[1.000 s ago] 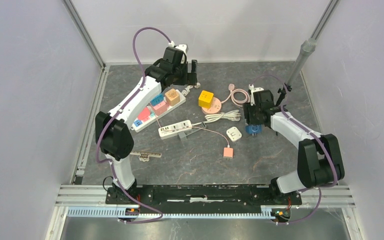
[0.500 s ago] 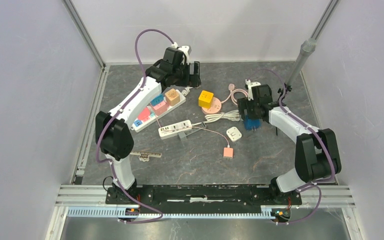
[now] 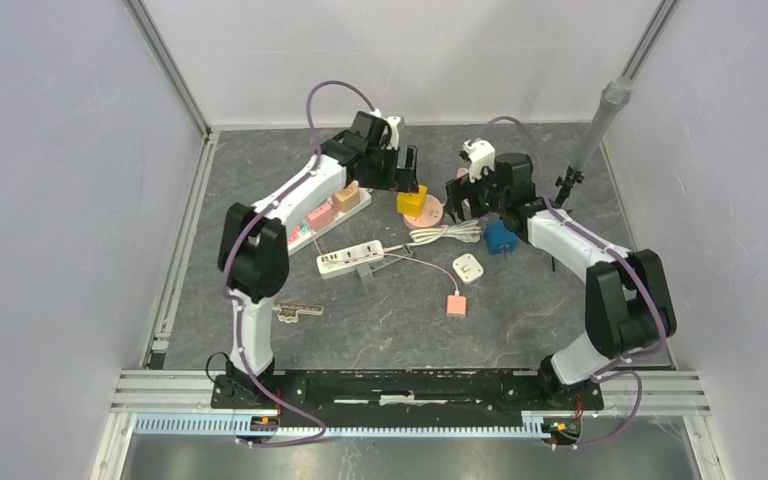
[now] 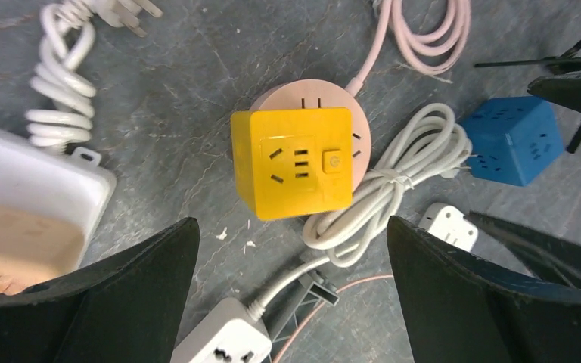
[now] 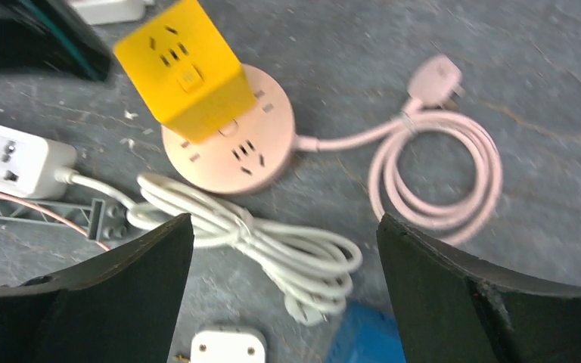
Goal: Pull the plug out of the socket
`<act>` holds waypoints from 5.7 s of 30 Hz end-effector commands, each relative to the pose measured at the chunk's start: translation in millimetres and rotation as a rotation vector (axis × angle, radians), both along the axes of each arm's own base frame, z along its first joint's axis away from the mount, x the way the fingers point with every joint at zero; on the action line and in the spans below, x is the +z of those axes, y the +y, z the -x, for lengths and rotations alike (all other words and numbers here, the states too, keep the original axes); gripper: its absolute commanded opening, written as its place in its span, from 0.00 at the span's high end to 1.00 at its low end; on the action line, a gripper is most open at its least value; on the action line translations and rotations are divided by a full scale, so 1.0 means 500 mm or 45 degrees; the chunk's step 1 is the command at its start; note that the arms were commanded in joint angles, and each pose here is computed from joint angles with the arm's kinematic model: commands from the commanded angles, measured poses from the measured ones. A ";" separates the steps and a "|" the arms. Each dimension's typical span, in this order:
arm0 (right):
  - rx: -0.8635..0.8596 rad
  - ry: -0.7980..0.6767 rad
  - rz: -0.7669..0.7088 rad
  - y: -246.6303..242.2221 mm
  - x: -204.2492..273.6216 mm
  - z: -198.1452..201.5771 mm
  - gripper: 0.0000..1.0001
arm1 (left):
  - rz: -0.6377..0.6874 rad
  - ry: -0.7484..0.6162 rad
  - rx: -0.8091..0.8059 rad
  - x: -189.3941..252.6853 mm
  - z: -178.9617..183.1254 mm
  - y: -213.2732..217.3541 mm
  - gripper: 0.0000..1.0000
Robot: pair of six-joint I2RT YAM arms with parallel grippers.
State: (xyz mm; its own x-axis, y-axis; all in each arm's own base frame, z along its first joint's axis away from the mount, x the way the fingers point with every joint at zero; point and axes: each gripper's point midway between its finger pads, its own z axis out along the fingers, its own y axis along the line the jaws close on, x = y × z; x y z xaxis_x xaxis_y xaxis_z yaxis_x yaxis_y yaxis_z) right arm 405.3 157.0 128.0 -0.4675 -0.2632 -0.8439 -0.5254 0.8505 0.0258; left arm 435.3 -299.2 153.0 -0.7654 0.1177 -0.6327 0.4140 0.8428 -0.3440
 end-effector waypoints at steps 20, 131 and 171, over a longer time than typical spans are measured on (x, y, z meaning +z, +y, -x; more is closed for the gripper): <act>-0.202 0.347 -0.352 0.096 -0.123 -0.081 0.53 | -0.174 0.030 -0.070 -0.144 -0.040 -0.065 0.17; -0.177 0.594 -0.018 0.095 -0.291 0.053 0.66 | -0.146 0.133 -0.050 -0.062 0.019 -0.101 0.82; -0.233 0.614 0.251 0.039 -0.355 0.087 0.64 | -0.097 0.046 0.104 -0.026 -0.011 -0.086 0.83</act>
State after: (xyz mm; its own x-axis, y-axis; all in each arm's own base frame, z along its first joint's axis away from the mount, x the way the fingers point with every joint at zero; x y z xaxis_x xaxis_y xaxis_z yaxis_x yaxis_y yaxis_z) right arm 426.8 220.5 37.8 -0.6636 -0.1374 -0.7354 -0.3784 0.9096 0.1715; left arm 424.8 -321.9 82.1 -0.8752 0.1845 -0.4471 0.3209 0.9131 -0.2514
